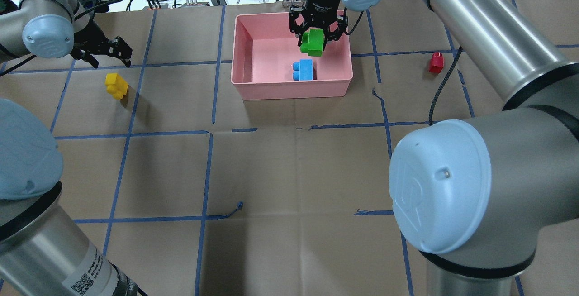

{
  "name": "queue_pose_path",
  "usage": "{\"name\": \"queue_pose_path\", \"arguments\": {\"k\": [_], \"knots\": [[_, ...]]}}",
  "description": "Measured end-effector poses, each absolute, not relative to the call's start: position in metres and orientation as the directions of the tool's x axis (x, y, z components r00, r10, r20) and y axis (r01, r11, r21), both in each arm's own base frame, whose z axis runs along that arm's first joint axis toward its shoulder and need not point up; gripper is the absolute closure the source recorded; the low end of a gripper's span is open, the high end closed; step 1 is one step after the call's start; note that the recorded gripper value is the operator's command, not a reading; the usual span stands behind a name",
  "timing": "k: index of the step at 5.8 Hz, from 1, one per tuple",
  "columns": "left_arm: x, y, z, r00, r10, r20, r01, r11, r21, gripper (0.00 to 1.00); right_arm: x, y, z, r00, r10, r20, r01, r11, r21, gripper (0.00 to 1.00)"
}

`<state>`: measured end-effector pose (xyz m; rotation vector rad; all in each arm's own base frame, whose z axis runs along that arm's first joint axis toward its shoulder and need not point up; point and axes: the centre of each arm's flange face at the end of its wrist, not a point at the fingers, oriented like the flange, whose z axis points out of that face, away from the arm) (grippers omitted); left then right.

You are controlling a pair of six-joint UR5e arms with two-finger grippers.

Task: Put all blocks into box

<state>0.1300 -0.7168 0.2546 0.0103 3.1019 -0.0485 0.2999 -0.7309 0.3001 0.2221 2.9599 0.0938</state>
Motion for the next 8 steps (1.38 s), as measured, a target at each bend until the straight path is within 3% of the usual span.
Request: {"name": "queue_pose_path", "arguments": {"k": [1, 2, 4, 5, 8], "knots": [[0.137, -0.717, 0.246, -0.999, 0.025, -0.041, 0.026, 1.000, -0.017, 0.01, 0.301, -0.734, 0.291, -0.974, 0.151, -0.167, 0.141, 0.988, 0.070, 0.01], [0.144, -0.717, 0.233, -0.998, 0.044, -0.045, 0.044, 0.999, 0.005, 0.13, 0.300, -0.736, 0.294, -0.974, 0.149, -0.172, 0.141, 0.988, 0.054, 0.00], [0.150, -0.713, 0.208, -0.997, 0.059, -0.050, 0.055, 0.997, 0.062, 0.88, 0.285, -0.730, 0.343, -0.973, 0.139, -0.182, 0.141, 0.990, 0.003, 0.00], [0.149, -0.711, 0.205, -0.997, 0.058, -0.047, 0.054, 0.996, 0.077, 1.00, 0.255, -0.730, 0.368, -0.976, 0.125, -0.177, 0.129, 0.992, -0.012, 0.00], [0.129, -0.717, 0.228, -0.996, 0.075, -0.040, 0.073, 0.996, 0.056, 1.00, 0.066, -0.757, 0.368, -0.986, 0.059, -0.156, 0.059, 0.998, 0.004, 0.00]]}}
